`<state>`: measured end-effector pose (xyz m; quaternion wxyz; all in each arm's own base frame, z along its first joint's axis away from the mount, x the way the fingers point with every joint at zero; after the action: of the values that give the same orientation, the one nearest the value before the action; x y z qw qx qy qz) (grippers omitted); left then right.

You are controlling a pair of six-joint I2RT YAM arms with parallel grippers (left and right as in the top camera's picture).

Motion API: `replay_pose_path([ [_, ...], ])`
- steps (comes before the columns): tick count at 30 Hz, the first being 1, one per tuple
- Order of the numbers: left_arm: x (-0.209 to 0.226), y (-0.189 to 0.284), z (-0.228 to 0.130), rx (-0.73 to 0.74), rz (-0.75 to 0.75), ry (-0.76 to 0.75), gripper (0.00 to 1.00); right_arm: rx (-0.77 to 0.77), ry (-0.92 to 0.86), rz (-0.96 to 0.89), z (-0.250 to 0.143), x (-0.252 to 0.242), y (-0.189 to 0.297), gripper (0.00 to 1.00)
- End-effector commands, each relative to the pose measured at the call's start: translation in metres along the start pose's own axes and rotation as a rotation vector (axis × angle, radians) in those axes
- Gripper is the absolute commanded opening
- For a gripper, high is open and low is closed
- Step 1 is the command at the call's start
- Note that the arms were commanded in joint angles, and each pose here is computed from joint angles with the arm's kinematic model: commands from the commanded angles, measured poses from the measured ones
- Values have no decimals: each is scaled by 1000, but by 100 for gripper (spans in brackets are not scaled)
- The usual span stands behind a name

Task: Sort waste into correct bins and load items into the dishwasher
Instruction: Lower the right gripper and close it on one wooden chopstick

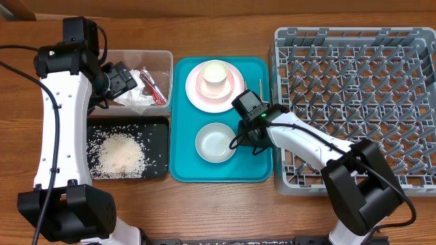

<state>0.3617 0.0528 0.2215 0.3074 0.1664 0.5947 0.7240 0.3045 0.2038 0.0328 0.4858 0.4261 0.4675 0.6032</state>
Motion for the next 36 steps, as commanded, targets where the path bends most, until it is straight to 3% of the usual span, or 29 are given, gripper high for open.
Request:
replay_pose_path([
  [1, -2, 7, 5, -21, -15, 3, 100, -7, 36, 8, 2, 1, 1, 36],
  [36, -2, 7, 5, -21, -15, 3, 100, -122, 158, -18, 27, 3, -4, 42],
])
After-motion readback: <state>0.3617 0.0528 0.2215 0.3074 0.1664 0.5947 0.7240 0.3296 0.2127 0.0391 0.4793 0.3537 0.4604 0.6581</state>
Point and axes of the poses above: each gripper's point midway between its finger pads, its own y axis back along the fingers, its own x axis along the line the jaws close on, z = x × y, the point moved 2 cm from there along y, back along the fingers, and after that the axes turned 15 degrees about y, right-handed, at the moved point
